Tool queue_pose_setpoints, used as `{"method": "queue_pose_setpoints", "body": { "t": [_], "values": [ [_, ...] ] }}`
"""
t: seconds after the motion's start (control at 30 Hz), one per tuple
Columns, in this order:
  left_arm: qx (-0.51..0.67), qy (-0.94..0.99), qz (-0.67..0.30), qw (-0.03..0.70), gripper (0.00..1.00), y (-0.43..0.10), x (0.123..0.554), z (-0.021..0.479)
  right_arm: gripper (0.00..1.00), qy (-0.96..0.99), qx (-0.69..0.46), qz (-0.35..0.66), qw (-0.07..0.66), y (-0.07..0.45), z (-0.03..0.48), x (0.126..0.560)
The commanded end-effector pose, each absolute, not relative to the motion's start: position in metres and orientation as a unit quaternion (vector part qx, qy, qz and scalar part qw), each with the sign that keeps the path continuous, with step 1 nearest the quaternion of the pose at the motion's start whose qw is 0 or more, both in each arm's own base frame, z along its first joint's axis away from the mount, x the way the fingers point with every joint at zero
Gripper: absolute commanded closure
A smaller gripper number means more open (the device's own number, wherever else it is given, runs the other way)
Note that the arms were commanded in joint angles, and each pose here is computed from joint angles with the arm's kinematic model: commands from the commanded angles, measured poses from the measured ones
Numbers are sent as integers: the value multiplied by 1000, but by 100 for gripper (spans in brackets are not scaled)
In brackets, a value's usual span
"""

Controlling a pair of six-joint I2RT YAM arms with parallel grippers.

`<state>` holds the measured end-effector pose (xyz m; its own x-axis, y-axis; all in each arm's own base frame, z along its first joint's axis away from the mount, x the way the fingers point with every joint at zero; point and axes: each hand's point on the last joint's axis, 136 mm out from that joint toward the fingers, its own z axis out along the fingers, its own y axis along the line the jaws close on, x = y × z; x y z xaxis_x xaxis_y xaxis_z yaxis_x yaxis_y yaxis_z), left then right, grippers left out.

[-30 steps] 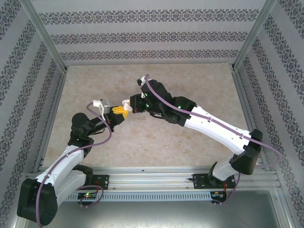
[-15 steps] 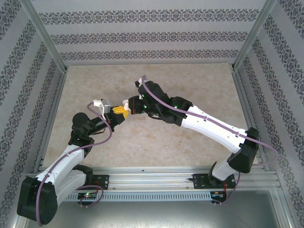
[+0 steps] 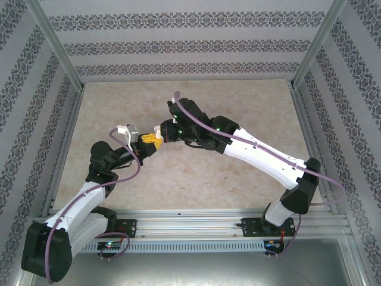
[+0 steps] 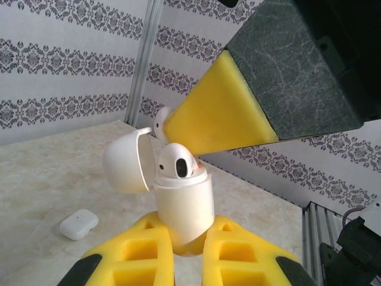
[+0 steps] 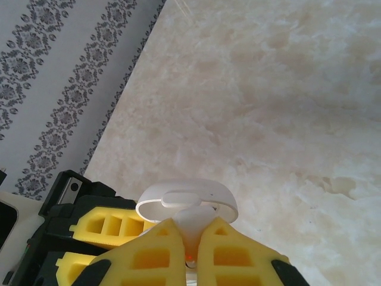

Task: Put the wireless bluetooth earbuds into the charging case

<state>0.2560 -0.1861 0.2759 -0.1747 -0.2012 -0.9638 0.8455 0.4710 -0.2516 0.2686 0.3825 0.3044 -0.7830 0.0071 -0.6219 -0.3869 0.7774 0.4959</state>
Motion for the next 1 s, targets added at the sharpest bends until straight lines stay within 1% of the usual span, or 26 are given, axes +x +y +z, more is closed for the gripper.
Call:
{"method": "queue_pose_setpoints", "body": {
  "t": [0.0,0.47,0.8,0.87,0.97],
  "values": [
    [274,591,-444,615,99,-188,249,299,93,911,-118,298,260,384,286,253],
    [282,584,-442,620,99,-188,246,300,93,924,-132,293,207,388,286,250],
    [289,578,-440,623,100,-189,244,302,92,927,-130,297,189,385,288,246],
    [289,579,-440,623,100,-189,245,301,90,929,-131,293,186,384,287,246],
    [289,578,-440,623,99,-189,244,302,77,929,-132,293,185,385,288,245]
  ]
}}
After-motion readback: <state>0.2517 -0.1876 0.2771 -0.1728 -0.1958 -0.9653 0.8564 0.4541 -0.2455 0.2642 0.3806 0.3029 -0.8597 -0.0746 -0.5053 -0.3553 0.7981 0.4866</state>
